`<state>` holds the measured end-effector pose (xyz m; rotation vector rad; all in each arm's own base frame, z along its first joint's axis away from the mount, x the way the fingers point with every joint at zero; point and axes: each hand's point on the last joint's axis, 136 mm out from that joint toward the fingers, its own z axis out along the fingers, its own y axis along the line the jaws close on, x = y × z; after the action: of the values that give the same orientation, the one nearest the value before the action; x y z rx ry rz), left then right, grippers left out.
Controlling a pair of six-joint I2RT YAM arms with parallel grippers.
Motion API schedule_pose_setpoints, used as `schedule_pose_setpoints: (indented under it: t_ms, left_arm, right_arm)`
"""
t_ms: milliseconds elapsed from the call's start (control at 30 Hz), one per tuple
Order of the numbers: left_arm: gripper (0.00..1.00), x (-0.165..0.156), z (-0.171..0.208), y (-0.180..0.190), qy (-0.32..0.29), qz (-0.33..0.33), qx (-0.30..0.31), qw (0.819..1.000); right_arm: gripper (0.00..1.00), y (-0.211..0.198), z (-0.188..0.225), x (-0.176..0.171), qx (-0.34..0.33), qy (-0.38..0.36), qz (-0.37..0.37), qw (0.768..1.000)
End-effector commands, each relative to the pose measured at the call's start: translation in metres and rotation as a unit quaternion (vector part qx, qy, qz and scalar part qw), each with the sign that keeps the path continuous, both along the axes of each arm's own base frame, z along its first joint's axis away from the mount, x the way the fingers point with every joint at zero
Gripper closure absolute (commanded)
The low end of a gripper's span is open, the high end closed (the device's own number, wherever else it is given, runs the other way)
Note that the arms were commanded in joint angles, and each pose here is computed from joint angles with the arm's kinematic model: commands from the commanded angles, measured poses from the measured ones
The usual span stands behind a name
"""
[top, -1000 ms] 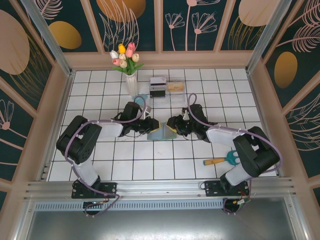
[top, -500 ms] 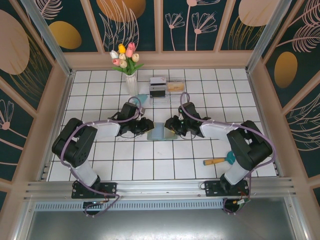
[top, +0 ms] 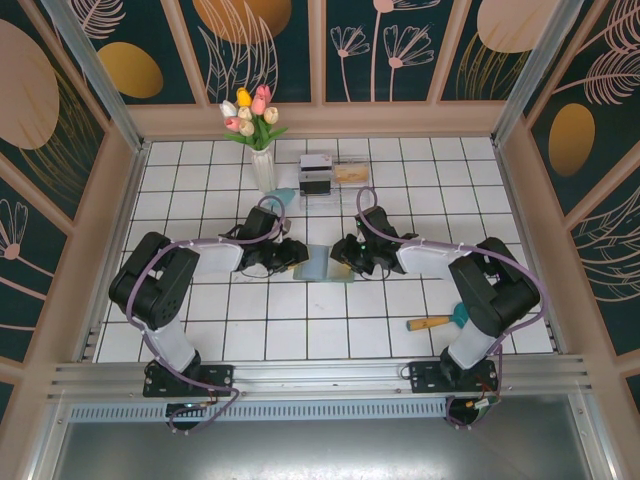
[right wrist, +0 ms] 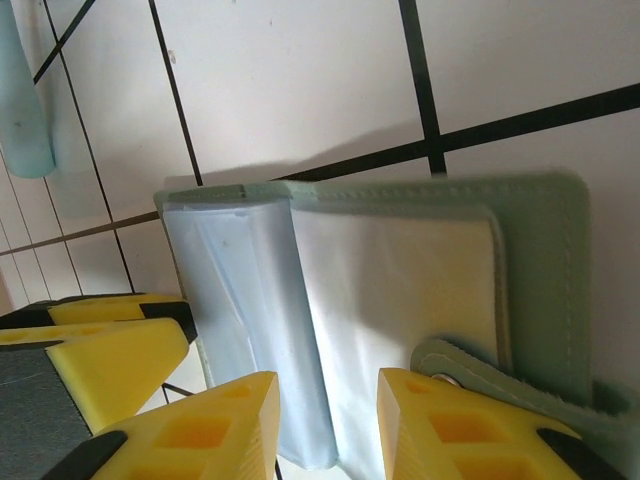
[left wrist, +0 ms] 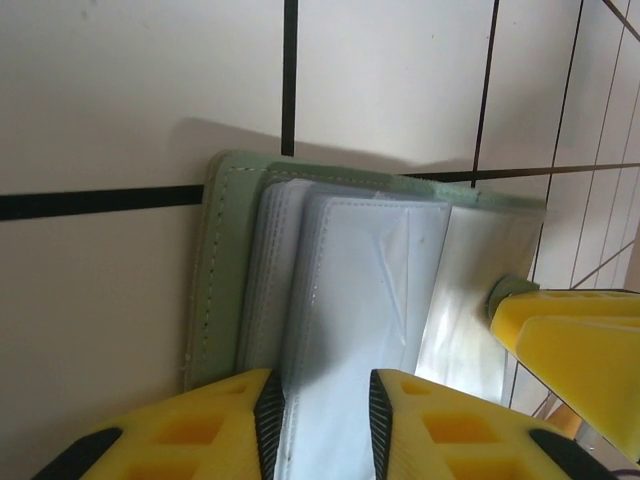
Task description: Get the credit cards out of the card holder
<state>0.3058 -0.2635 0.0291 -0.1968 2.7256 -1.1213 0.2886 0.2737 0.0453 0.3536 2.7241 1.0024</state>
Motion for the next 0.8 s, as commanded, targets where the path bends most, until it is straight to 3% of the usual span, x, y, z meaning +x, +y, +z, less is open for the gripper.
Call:
schedule_pose_setpoints:
  t_ms: [0, 333, 767]
  left_arm:
    - [0.65, -0.005, -0.010, 0.013, 0.007, -0.001, 0.042, 0.999]
    - [0.58, -0.014, -0.016, -0.006, 0.020, -0.057, 0.038, 0.997]
    - [0.70, -0.017, 0.003, -0.031, 0.014, -0.098, -0.029, 0.995]
  right_arm:
    - [0.67, 0.000, -0.004, 0.000, -0.016, 0.000, 0.006, 1.000]
    - [0.67, 0.000, -0.008, 0.000, -0.019, 0.002, 0.005, 1.000]
    - [0.72, -0.010, -0.040, -0.006, -0.059, 0.038, 0.003, 0.998]
